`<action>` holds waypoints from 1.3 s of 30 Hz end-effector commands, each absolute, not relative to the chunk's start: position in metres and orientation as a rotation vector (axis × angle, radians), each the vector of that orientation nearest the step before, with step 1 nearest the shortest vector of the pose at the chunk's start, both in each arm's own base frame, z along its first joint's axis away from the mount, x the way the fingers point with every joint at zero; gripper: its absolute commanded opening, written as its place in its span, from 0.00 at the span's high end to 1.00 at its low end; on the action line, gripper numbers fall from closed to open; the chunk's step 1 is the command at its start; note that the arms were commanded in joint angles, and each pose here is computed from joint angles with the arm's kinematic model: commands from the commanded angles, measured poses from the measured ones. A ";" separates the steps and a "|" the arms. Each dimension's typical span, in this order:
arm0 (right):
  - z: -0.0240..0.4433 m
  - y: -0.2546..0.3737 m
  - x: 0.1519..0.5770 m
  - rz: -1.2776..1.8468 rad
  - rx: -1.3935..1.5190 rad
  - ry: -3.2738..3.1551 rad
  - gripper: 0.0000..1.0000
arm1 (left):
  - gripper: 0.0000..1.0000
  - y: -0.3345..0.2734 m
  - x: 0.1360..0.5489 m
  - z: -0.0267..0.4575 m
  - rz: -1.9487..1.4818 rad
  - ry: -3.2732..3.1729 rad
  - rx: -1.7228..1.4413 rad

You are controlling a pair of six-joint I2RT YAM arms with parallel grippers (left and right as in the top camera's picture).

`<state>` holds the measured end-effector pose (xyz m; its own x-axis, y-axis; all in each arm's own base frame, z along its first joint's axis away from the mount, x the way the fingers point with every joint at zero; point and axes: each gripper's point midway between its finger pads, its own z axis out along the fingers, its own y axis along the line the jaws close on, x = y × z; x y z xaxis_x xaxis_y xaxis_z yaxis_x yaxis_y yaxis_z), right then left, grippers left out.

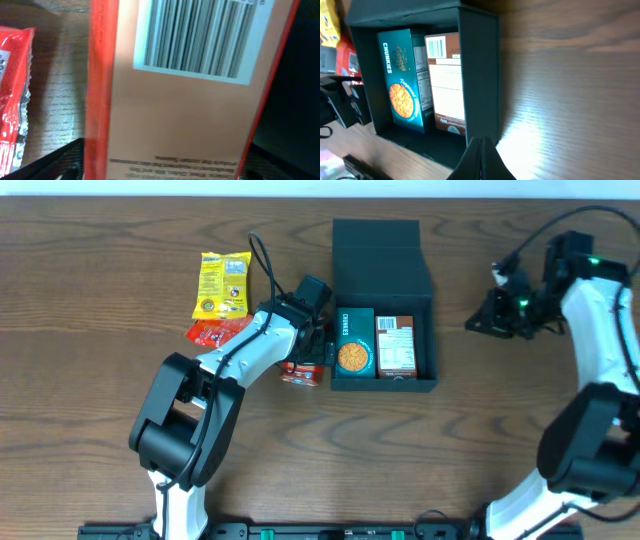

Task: Pack container

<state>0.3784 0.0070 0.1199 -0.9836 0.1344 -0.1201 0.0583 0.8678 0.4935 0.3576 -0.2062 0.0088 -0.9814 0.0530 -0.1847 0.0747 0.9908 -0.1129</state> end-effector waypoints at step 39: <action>0.059 0.009 0.381 0.478 0.113 3.079 0.98 | 0.28 -0.216 0.394 0.157 -0.363 2.795 0.049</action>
